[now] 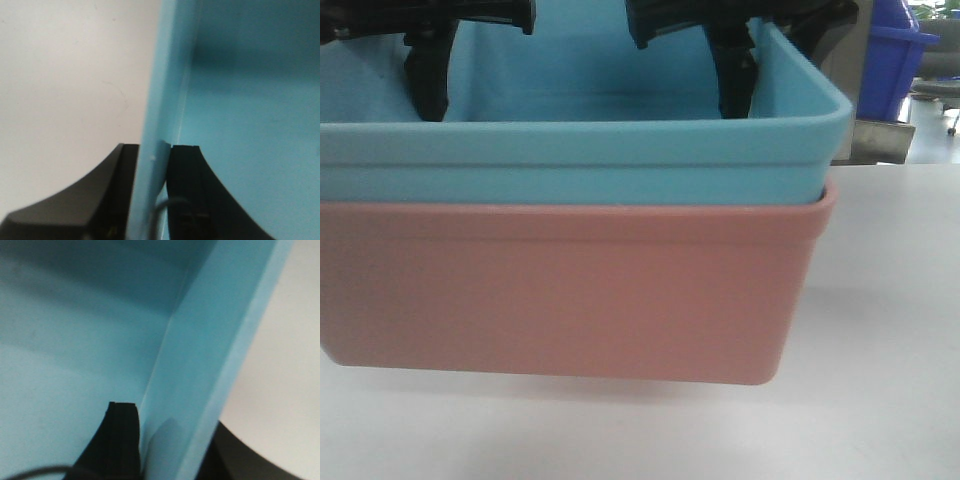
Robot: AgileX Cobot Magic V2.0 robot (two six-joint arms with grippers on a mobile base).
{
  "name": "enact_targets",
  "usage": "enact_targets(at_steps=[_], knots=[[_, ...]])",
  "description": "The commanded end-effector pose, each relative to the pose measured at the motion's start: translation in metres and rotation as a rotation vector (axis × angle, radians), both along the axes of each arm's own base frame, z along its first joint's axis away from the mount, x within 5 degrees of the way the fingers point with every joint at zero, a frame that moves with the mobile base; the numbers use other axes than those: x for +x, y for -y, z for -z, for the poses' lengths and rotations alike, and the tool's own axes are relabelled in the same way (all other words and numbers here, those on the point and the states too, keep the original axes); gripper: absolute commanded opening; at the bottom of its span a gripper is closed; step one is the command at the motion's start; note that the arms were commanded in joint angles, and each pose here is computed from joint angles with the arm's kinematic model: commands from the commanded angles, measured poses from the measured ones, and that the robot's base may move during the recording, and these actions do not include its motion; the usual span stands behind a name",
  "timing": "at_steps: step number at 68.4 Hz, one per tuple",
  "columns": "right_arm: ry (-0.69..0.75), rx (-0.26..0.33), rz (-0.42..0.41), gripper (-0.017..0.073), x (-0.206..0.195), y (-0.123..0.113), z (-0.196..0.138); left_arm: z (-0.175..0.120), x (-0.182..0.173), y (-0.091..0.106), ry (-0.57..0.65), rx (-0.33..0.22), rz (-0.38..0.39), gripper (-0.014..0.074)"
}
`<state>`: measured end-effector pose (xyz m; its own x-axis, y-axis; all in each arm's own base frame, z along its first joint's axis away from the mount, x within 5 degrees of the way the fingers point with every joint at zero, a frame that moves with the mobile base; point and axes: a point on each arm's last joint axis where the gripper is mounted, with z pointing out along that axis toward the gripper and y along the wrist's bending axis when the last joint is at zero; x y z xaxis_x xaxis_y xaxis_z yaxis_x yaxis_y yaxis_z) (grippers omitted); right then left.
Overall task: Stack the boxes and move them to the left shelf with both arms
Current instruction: 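Close both grippers on the bin walls and lift the stack, then hold the lifted stack with both grippers while the base turns away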
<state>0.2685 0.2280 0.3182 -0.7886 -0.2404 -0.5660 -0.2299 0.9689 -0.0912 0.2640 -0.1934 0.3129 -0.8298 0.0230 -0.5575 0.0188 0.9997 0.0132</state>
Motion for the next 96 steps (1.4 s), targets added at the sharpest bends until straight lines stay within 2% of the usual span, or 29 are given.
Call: enact_targets(at_steps=[1, 96], knots=[[0.14, 0.277, -0.086, 0.0056, -0.0063, -0.0238, -0.0348, -0.0346, -0.0055, 0.0258, 0.146, -0.255, 0.1, -0.0003], [0.129, 0.263, -0.081, 0.0056, -0.0055, -0.0235, -0.0322, -0.033, -0.0053, 0.0258, 0.138, -0.244, 0.101, -0.0003]])
